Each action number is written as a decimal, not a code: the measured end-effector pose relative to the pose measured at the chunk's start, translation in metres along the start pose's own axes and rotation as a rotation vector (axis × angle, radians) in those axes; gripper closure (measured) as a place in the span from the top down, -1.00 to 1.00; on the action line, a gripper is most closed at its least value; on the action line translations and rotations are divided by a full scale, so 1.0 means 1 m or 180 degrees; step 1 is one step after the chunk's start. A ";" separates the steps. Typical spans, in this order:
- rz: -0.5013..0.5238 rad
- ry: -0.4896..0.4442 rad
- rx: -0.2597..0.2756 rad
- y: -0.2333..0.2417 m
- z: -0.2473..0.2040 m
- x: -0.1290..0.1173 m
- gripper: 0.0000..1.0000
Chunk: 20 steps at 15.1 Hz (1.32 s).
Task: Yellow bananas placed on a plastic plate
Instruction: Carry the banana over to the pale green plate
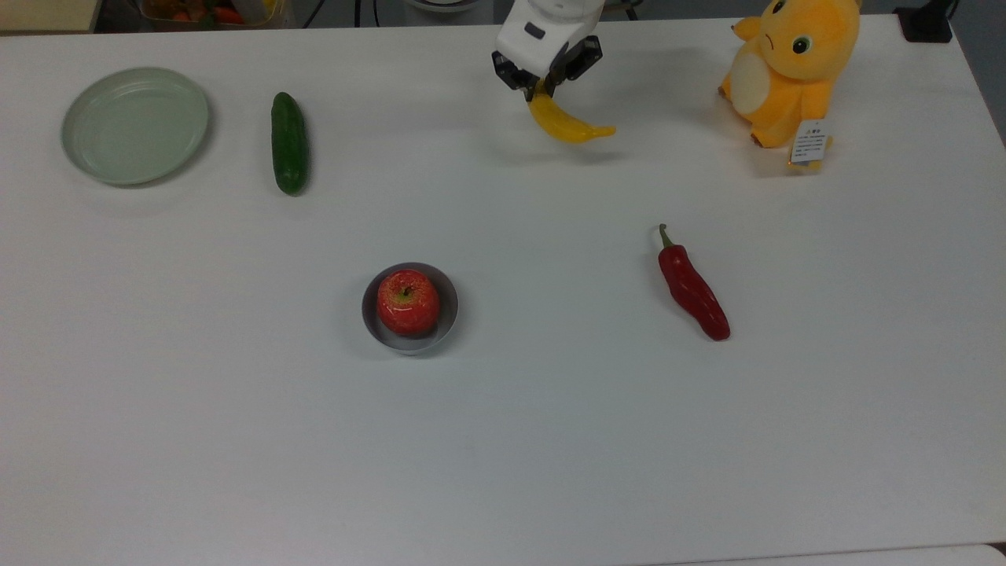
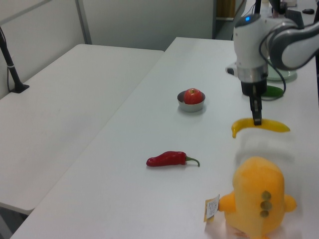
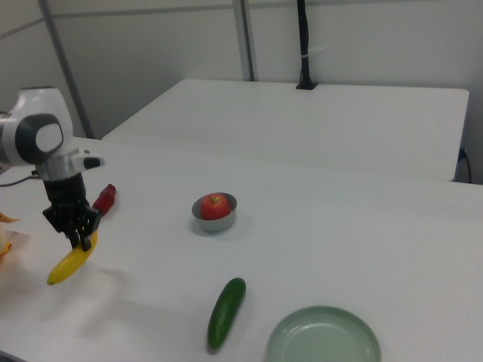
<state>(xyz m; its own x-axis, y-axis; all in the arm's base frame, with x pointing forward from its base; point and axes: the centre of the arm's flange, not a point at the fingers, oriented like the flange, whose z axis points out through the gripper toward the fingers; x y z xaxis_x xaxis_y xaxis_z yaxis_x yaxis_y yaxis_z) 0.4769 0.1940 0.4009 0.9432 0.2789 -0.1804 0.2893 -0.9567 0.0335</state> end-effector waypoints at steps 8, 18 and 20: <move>0.0390 0.0163 0.0108 0.071 -0.118 0.004 -0.50; 0.0543 0.0248 0.0312 0.244 -0.161 -0.039 -0.50; 0.0535 0.0254 0.0339 0.286 -0.155 -0.056 -0.50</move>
<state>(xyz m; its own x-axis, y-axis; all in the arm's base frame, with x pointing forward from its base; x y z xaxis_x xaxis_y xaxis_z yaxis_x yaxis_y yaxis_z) 0.5325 -0.0821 0.5734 0.9879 0.1163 -0.1024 0.1119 -0.9925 -0.0483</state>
